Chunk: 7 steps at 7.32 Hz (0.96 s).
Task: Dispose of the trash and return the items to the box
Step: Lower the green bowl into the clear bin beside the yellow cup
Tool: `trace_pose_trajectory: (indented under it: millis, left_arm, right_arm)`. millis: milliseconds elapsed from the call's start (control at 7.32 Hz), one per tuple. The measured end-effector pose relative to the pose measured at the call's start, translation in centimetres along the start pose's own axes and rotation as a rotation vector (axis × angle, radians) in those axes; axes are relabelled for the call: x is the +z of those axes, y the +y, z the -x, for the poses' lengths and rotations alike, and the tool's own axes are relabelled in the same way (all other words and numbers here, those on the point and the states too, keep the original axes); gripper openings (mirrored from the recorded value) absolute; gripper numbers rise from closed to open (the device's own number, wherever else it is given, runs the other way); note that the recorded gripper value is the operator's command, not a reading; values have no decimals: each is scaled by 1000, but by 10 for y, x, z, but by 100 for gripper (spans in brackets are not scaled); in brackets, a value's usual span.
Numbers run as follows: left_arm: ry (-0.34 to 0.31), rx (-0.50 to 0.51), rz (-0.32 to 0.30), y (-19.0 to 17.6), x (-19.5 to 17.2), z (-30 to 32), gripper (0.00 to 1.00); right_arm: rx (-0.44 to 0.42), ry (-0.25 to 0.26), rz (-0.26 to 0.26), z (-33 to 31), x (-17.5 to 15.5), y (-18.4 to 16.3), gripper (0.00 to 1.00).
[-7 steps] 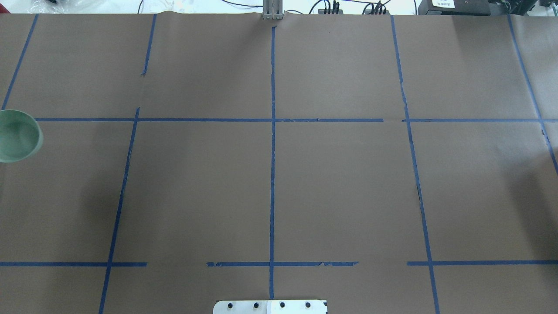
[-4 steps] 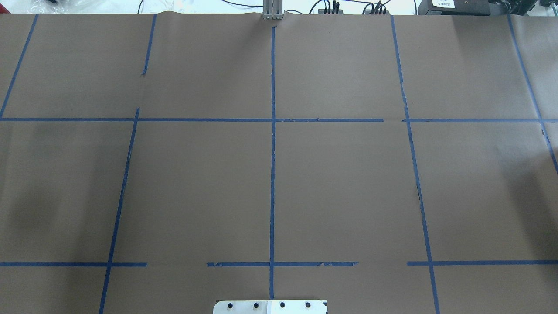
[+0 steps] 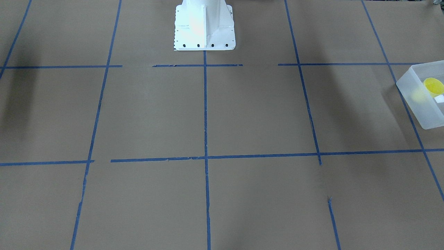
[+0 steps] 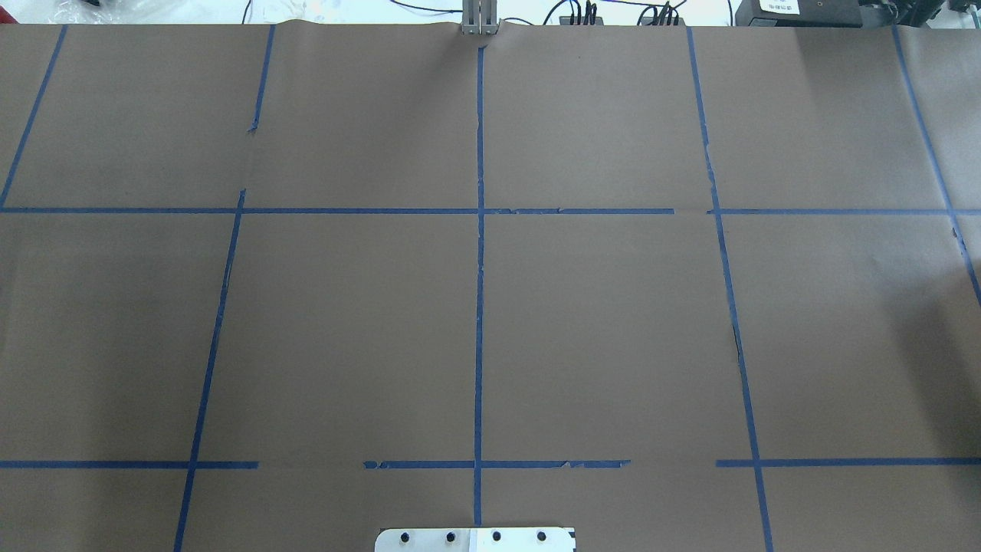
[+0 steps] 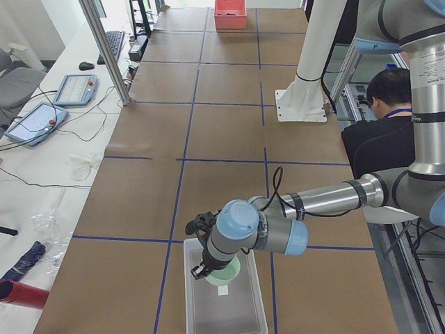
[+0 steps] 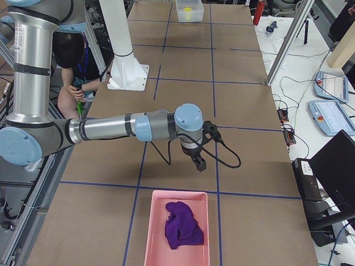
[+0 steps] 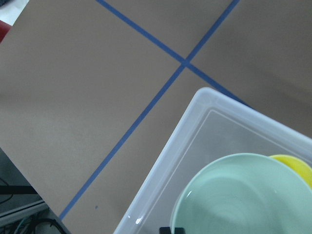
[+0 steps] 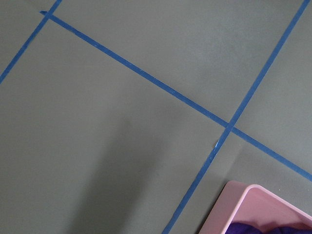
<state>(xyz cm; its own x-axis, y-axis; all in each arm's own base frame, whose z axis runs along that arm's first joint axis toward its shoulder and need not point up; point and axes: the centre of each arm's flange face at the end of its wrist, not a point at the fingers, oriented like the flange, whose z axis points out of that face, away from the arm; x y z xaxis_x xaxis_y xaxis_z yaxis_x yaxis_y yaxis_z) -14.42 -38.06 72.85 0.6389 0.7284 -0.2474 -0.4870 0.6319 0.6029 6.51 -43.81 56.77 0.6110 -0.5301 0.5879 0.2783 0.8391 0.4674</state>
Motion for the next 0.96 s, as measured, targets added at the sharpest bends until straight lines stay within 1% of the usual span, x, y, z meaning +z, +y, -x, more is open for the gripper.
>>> trace_pose_trajectory:
  millis: [273,820,957]
  left_arm:
    - [7,-3,0,38,31,-3,0]
    - [49,-20,-11,78,60,-21,0]
    - [53,-23,-9,82,64,-23,16]
  right_arm:
    - [-5,2,-5,0,0,-1,100]
    - [-5,2,-5,0,0,0,100]
    - [-4,2,-5,0,1,0,100]
